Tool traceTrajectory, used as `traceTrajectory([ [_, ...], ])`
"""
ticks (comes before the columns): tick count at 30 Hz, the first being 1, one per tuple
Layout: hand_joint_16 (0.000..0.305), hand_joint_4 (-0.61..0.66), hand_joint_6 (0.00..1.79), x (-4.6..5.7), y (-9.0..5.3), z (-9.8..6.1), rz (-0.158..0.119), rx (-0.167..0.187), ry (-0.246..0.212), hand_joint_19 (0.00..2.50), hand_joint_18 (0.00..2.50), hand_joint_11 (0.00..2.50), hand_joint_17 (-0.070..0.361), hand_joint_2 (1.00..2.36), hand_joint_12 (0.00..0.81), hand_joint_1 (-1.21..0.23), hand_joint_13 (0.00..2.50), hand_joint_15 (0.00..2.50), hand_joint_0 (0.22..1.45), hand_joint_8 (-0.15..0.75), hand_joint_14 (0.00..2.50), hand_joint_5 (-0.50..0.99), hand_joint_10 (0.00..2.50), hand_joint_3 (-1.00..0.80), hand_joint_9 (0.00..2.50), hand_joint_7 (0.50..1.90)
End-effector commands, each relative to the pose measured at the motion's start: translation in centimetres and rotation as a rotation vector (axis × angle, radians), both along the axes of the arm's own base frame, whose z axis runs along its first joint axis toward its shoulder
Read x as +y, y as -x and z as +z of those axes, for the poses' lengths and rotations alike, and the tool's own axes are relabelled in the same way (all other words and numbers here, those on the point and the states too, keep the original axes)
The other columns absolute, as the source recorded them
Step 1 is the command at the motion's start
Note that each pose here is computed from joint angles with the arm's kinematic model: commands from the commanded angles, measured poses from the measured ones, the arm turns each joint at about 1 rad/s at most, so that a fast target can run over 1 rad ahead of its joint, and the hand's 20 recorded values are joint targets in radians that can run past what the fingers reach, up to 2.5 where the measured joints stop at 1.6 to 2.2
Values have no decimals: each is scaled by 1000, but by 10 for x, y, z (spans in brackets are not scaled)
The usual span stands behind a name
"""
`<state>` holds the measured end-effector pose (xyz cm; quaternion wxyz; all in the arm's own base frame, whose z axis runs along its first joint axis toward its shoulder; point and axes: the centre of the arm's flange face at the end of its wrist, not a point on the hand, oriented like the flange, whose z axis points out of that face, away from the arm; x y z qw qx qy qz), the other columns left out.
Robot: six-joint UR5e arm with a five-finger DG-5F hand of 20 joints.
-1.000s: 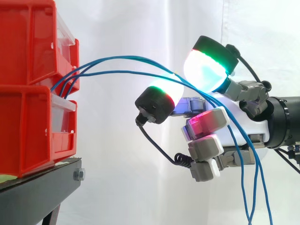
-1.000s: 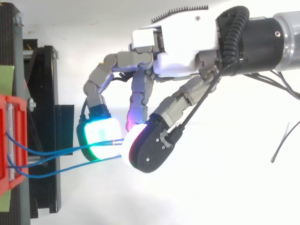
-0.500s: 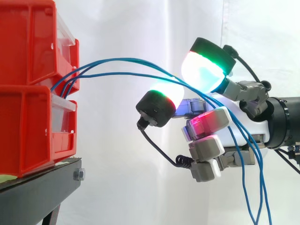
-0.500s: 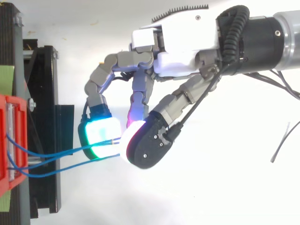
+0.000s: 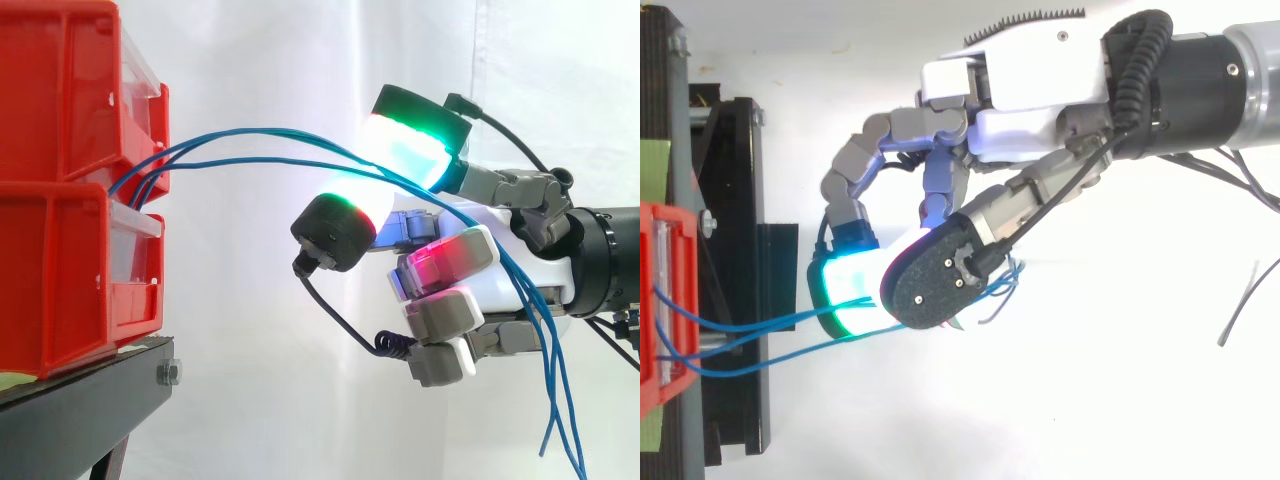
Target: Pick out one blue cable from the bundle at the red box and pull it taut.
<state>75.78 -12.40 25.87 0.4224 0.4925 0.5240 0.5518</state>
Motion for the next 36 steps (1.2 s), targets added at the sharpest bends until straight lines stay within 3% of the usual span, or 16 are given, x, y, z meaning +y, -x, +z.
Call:
traceTrajectory([
  [1, 49, 9, 885, -1, 0, 0, -2, -4, 0, 652, 1040, 648, 110, 1015, 370, -720, 1220, 623, 569, 284, 23, -58, 22, -227, 1409, 921],
  [6, 44, 34, 880, -1, 0, 0, -2, -4, 0, 690, 984, 661, 99, 1001, 350, -635, 1193, 647, 551, 262, 25, -71, 25, -490, 1383, 897],
  [9, 51, 72, 829, -1, 0, 1, -2, -6, 0, 668, 1031, 645, 114, 1000, 373, -466, 1215, 633, 468, 278, 22, -70, 23, -500, 1395, 897],
  [11, 55, 93, 832, -1, 0, 1, -2, -6, 0, 648, 1052, 626, 123, 1000, 392, -430, 1215, 616, 435, 287, 23, -72, 23, -500, 1399, 857],
  [15, 56, 99, 834, -1, 0, 1, -2, -6, 0, 636, 1066, 628, 125, 1000, 397, -534, 1214, 610, 415, 293, 20, -71, 23, -500, 1410, 834],
  [23, 44, 42, 854, -1, 0, 1, -2, -4, 0, 690, 978, 667, 98, 1000, 345, -802, 1183, 653, 559, 250, 26, -79, 26, -500, 1382, 888],
  [36, 52, 0, 907, -1, 0, 1, -2, -6, 0, 633, 1074, 656, 117, 1015, 377, -827, 1234, 613, 574, 284, 21, -60, 23, -118, 1436, 865],
])
